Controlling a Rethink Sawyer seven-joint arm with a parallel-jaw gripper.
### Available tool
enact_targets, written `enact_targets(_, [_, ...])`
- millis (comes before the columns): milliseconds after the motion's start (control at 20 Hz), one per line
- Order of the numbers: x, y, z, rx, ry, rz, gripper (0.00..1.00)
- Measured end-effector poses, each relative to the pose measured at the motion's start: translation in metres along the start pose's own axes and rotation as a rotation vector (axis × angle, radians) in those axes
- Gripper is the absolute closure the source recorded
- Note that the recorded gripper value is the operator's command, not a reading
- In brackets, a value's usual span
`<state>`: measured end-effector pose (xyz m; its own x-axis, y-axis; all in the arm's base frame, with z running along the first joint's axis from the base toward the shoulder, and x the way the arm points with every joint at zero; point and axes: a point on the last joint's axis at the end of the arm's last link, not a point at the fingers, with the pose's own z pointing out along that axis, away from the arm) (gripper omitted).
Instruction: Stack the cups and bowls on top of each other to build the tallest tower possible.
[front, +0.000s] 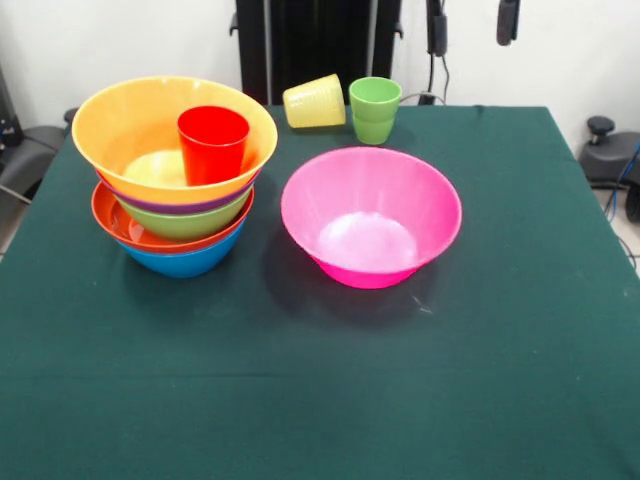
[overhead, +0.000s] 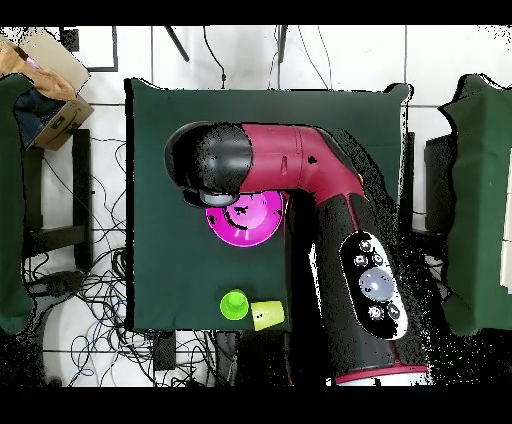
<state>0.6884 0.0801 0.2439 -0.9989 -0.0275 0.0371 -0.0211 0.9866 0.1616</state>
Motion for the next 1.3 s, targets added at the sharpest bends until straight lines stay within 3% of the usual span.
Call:
enact_targets(250, [-0.001, -0.010, 0.002, -0.004, -0.017, 0.009, 0.00])
enact_targets(350, [0.000, -0.017, 0.007, 0.000, -0.046, 0.007, 0.00])
enact_targets(650, [0.006, -0.026, 0.042, 0.034, -0.116, -0.031, 0.00])
enact_targets(1000, [0.020, -0.029, 0.095, 0.025, -0.059, -0.057, 0.00])
enact_targets(1300, [0.029, -0.028, 0.120, 0.008, -0.014, -0.059, 0.00])
